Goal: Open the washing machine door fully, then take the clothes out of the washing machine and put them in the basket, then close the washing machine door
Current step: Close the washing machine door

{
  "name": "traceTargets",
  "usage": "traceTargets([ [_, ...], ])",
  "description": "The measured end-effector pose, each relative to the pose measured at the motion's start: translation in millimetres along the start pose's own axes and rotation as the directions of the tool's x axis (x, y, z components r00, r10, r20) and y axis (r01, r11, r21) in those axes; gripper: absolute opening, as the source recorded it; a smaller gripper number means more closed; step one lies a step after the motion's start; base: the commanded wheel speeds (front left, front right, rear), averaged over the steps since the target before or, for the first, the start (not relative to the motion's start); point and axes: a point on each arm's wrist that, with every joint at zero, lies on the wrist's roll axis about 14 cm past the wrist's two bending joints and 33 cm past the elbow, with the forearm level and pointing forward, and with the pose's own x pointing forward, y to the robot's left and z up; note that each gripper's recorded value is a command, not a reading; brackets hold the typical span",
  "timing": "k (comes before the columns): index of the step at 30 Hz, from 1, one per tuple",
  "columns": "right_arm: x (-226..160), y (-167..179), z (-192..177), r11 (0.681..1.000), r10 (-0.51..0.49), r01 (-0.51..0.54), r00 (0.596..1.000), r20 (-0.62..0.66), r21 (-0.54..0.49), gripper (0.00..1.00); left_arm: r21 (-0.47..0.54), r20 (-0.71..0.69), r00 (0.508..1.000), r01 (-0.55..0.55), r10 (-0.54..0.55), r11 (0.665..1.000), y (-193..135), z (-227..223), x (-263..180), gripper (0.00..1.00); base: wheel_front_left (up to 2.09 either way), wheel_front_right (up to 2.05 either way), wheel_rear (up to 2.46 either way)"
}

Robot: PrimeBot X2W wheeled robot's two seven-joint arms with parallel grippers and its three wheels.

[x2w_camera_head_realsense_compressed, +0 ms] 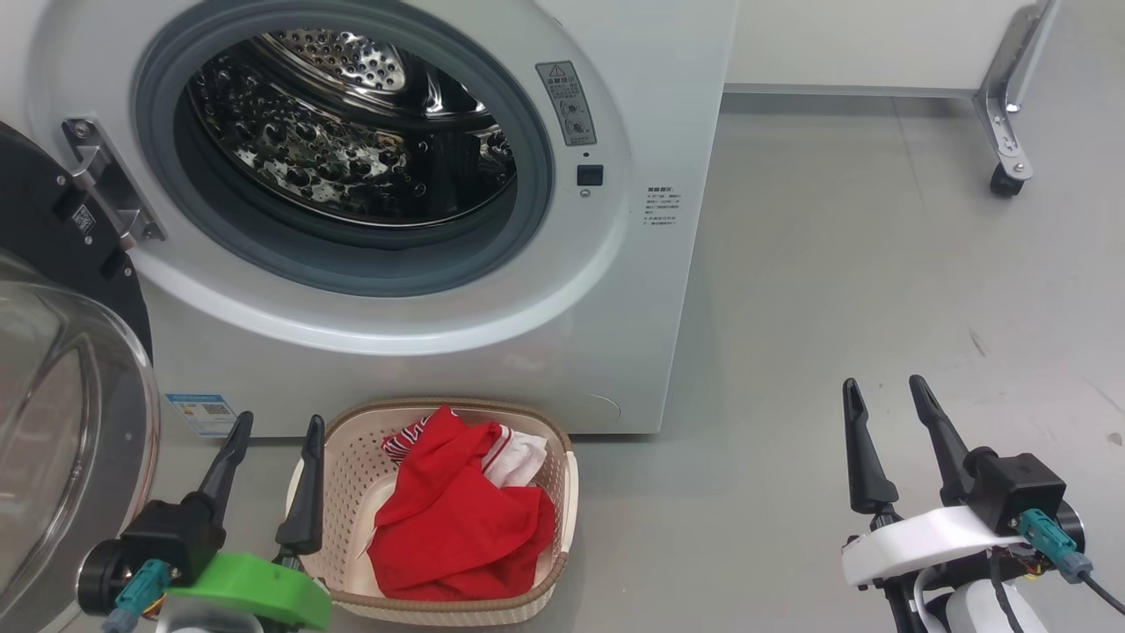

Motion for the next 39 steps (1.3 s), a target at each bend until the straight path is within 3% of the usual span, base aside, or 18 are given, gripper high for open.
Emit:
traceTargets([
  [39,-3.1,-3.7,2.4,1.0,-0.016,0.016,1.0,0.008,0.004,1.0,0.0,0.01,1.0,0.029,-0.029,1.0,-10.4,2.4,-1.6,1.0,-0.09,0.09,0.0],
])
